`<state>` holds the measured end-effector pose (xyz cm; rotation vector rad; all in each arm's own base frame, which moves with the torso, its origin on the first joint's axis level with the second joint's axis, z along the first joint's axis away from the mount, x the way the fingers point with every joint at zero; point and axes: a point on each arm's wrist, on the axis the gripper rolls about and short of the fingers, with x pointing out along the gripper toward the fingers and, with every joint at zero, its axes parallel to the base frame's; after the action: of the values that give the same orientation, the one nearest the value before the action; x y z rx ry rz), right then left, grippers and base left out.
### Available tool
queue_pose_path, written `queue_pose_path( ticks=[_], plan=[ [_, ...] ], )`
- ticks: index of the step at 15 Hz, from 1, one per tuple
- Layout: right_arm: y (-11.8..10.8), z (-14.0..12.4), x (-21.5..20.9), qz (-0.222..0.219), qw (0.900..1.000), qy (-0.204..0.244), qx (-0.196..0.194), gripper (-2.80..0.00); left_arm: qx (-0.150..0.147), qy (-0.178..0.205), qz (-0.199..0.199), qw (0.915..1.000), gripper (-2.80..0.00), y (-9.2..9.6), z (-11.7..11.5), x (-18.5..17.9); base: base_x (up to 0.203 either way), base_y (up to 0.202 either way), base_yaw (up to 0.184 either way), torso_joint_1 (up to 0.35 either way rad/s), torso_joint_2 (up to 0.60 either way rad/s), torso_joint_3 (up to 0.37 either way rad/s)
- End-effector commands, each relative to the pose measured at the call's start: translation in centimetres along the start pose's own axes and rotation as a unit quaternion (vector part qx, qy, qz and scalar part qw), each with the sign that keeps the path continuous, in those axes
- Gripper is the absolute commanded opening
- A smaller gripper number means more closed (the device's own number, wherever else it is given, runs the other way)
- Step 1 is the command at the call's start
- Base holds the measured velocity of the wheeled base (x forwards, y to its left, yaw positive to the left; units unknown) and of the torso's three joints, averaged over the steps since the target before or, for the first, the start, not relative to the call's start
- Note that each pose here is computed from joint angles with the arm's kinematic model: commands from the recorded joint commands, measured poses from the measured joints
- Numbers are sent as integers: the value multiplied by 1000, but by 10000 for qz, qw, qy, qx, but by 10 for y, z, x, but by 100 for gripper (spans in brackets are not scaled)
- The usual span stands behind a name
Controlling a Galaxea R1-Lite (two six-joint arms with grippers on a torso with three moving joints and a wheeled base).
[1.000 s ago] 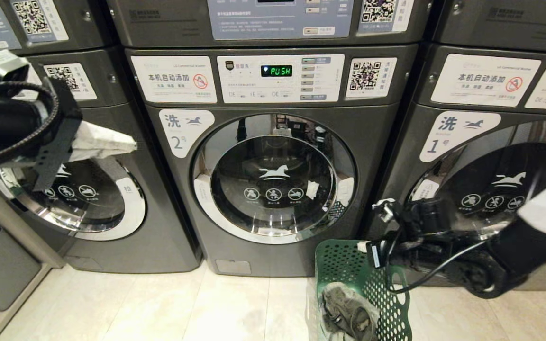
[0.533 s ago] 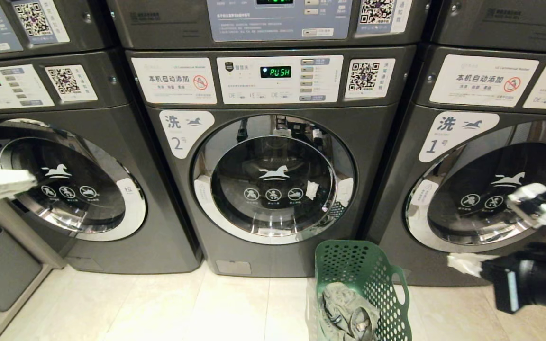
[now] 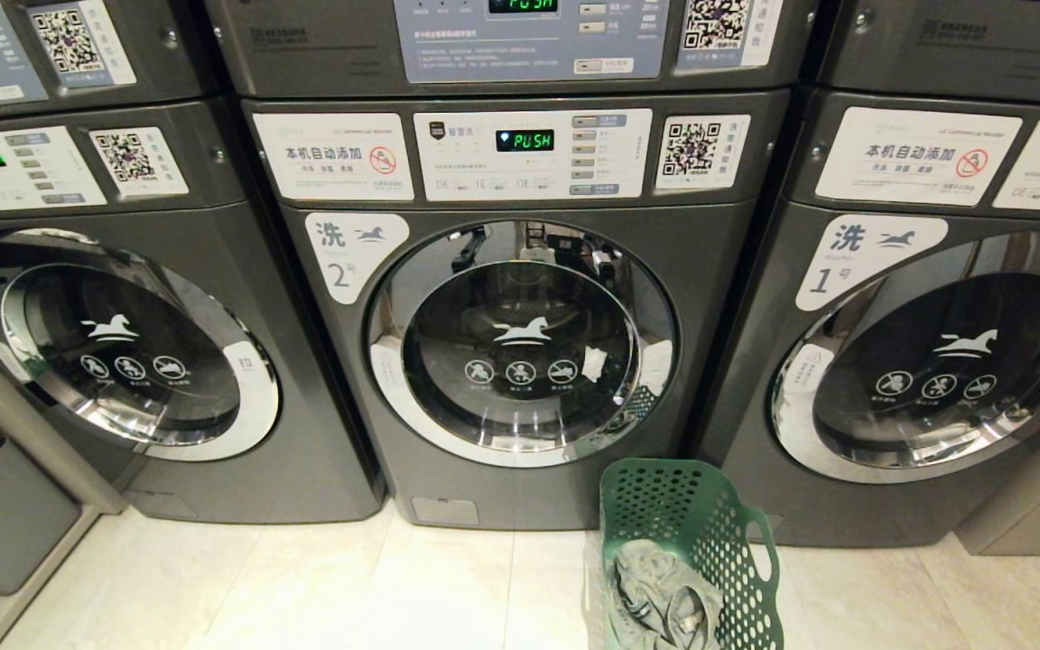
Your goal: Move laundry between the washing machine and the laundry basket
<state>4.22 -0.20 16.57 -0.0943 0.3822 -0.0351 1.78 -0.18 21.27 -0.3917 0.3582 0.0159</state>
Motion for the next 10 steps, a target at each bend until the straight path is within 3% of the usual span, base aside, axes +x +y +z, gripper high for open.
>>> queue_pose_path(
  ticks=[1, 3, 5, 7, 8, 10],
  plan=[
    [3, -29, -8, 12, 9996, -66, -259, -280, 1078, 182, 48, 9940, -280, 11, -33, -1, 0, 0, 0, 0, 0, 0],
    [6, -59, -8, 110, 9984, 76, -541, -280, 1327, 664, 261, 9886, -280, 21, -53, 11, 0, 0, 0, 0, 0, 0],
    [9, -81, -9, 153, 9973, 86, -714, -280, 1673, 1148, 990, 9742, -280, 35, -80, 19, 0, 0, 0, 0, 0, 0],
    [9, -87, -10, 230, 9964, 144, -798, -280, 1947, 1285, 1468, 9613, -280, 44, -98, 21, 0, 0, 0, 0, 0, 0],
    [11, -88, -11, 456, 9957, 85, -807, -280, 2007, 1295, 1346, 9617, -280, 45, -103, 21, 0, 0, 0, 0, 0, 0],
    [12, -95, -16, 621, 9949, 44, -790, -280, 2167, 1073, 578, 9686, -280, 47, -116, 18, 0, 0, 0, 0, 0, 0]
  ],
)
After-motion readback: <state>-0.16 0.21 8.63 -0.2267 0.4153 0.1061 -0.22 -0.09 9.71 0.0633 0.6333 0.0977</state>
